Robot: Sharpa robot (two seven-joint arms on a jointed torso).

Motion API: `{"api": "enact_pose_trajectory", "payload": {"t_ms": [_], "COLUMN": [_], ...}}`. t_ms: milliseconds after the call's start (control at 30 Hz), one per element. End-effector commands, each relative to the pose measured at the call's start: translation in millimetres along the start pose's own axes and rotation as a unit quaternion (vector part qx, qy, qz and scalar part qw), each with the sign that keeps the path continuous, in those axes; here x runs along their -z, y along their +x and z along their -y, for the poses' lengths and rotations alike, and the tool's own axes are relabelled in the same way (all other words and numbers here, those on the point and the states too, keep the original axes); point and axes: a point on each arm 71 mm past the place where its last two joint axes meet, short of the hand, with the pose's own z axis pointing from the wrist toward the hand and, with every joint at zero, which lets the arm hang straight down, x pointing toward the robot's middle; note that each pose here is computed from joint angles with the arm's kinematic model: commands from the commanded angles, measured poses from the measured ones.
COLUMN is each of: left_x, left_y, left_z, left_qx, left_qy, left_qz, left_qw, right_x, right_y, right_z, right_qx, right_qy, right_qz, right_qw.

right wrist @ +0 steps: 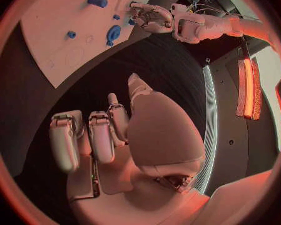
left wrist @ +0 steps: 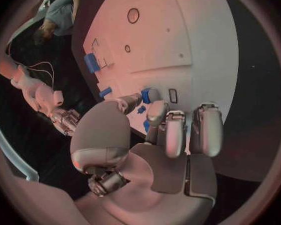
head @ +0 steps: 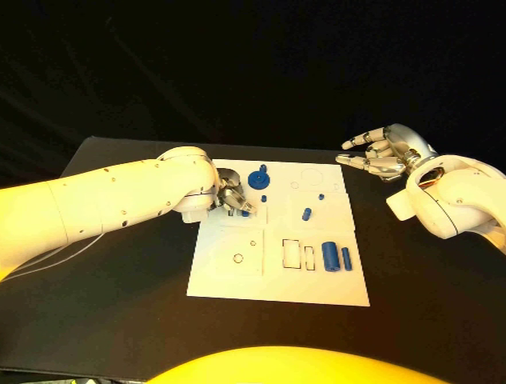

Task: Assemble the parts on the task board

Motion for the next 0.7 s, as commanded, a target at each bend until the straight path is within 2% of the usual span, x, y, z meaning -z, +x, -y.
{"api": "enact_pose_trajectory", "payload": {"t_ms": [33, 400, 633, 700], "left_x": [-0.2, 1.9, 7.9, 11.8], "left_y": [0.5, -1.0, -4.3, -7.7], "left_z": [1.0, -2.7, -3.5, -2.7], "left_qx": [-0.001, 0.004, 0.016, 0.023], "left_qy": [0.003, 0.001, 0.008, 0.014], "left_qz": [-0.003, 0.004, 0.009, 0.011], "left_qw": [1.0, 1.0, 1.0, 1.0], "right_x": [0.2, 0.3, 0.3, 0.1], "right_y": [0.3, -0.9, -1.1, -1.3], "right_z": [-0.8, -0.4, 0.2, 0.6], "right_qx": [0.001, 0.0, 0.0, 0.0], "right_qy": [-0.007, -0.008, -0.007, -0.007], "right_qz": [-0.001, 0.004, 0.005, 0.005], "right_qw": [1.0, 1.0, 1.0, 1.0]}}
